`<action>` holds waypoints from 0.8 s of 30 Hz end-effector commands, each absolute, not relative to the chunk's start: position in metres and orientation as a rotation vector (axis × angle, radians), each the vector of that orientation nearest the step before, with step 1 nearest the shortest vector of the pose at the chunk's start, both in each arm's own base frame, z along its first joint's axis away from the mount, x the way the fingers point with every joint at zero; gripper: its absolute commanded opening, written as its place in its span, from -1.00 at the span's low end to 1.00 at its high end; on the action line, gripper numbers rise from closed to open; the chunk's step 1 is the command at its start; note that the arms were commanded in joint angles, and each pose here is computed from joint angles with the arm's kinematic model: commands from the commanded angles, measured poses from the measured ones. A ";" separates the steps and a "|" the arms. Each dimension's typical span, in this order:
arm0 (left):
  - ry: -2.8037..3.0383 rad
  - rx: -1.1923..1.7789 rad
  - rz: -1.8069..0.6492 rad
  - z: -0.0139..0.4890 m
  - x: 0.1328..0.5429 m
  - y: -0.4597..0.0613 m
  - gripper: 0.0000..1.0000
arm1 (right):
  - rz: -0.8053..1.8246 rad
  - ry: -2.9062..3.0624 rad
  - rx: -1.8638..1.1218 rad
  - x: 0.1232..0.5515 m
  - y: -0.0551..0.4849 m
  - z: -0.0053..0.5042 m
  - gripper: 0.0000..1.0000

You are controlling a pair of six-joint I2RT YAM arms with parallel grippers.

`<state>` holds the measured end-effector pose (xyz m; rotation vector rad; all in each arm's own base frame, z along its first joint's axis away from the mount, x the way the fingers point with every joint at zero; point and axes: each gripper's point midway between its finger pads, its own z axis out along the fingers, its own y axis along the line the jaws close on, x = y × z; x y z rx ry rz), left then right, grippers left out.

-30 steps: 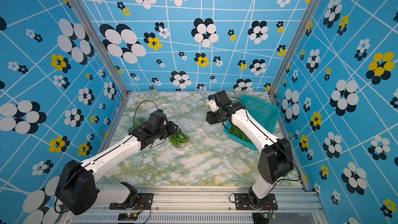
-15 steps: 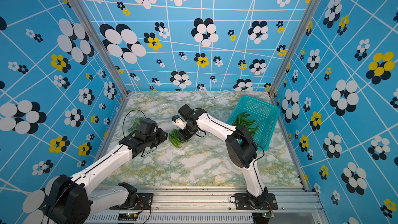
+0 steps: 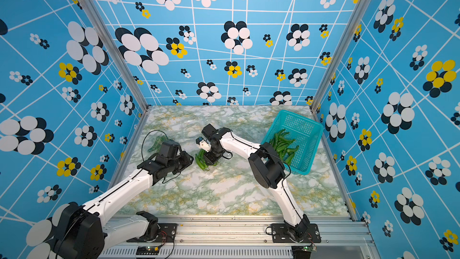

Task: Take small green peppers out of containers
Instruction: Pick up the green pepper from the packing box.

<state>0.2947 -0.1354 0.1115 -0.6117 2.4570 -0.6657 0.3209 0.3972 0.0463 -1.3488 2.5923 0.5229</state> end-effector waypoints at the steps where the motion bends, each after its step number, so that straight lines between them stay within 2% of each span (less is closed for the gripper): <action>1: 2.453 -0.628 -0.682 0.107 0.294 -0.134 -0.31 | 0.482 2.613 -1.392 0.317 0.395 0.037 -0.17; 6: 2.451 -0.626 -0.685 0.107 0.294 -0.134 -0.31 | 0.450 2.614 -1.393 0.319 0.393 0.034 -0.24; 9: 2.449 -0.626 -0.688 0.107 0.295 -0.134 -0.31 | 0.455 2.616 -1.390 0.319 0.393 0.035 -0.54; 12: 2.452 -0.627 -0.687 0.105 0.295 -0.134 -0.31 | 0.464 2.607 -1.383 0.318 0.393 0.042 -0.75; 17: 2.454 -0.625 -0.690 0.105 0.297 -0.135 -0.31 | 0.469 2.586 -1.385 0.315 0.390 0.057 -0.95; 24: 2.451 -0.618 -0.694 0.108 0.304 -0.139 -0.31 | 0.469 2.491 -1.339 0.309 0.374 0.119 -1.00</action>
